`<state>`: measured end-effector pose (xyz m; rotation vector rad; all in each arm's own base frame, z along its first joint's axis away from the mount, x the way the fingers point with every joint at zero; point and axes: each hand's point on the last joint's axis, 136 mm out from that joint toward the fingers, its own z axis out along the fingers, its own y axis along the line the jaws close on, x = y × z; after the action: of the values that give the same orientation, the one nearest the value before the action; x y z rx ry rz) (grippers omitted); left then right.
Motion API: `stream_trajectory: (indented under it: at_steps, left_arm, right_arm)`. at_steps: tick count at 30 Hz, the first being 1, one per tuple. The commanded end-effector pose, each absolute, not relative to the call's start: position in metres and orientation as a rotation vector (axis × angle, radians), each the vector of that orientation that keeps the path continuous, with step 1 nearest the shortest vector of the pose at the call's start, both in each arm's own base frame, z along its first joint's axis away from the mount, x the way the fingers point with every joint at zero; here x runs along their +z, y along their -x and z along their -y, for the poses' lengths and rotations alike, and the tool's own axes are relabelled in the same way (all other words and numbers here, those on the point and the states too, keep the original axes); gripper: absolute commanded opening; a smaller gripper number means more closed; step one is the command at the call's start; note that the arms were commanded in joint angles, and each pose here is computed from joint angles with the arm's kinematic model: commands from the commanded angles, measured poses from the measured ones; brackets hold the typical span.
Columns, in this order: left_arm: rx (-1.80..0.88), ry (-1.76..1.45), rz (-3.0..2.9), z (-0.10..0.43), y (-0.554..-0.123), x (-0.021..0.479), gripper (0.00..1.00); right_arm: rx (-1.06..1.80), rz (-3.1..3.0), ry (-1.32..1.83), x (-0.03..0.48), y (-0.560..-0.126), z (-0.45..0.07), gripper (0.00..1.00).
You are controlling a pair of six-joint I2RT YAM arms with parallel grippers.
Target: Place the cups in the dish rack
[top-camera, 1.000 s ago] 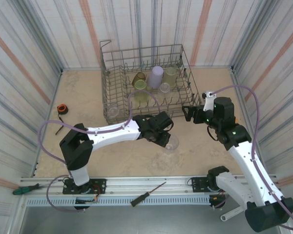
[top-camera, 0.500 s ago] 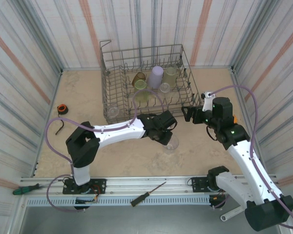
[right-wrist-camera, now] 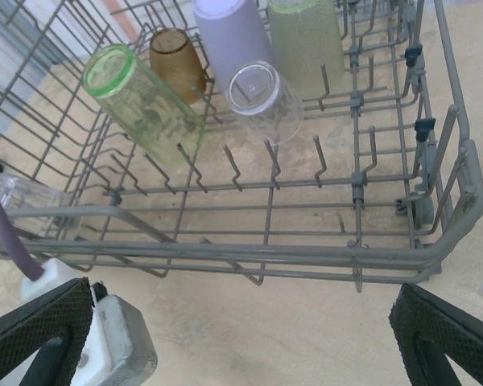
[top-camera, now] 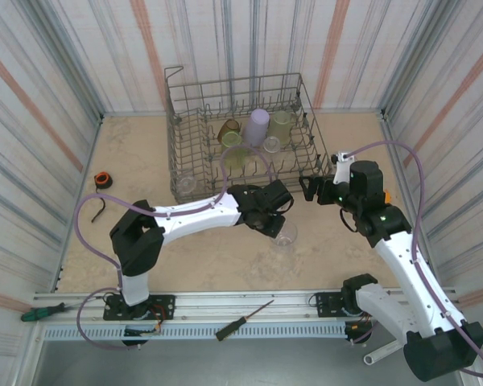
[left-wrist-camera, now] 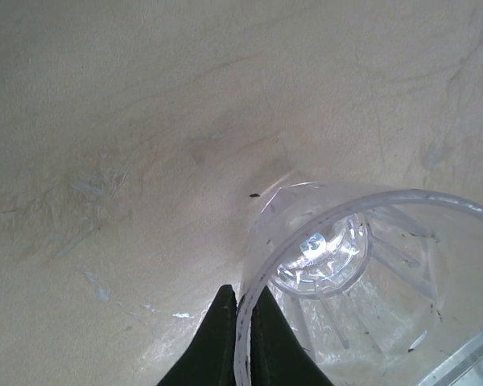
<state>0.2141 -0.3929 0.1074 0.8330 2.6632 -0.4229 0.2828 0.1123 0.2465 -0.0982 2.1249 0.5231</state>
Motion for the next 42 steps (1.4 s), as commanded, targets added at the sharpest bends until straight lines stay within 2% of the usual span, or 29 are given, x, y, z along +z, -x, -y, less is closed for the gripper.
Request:
stream_trajectory:
  at_steps: [1,22,42]
  left_arm:
    - [-0.434,-0.840,-2.617,0.396,-0.216,0.130,0.00]
    - [-0.593,-0.838,-2.446,0.400,-0.217,0.221,0.00]
    - [-0.856,-0.663,-2.338,0.395,-0.254,0.295,0.00]
  right_arm:
    - [0.512,-2.136,0.071,0.240,-0.287,-0.109,0.99]
    - [0.584,-2.087,-0.008,0.262,-0.295,-0.092,0.99]
    - [0.610,-2.046,-0.079,0.269,-0.298,-0.069,0.99]
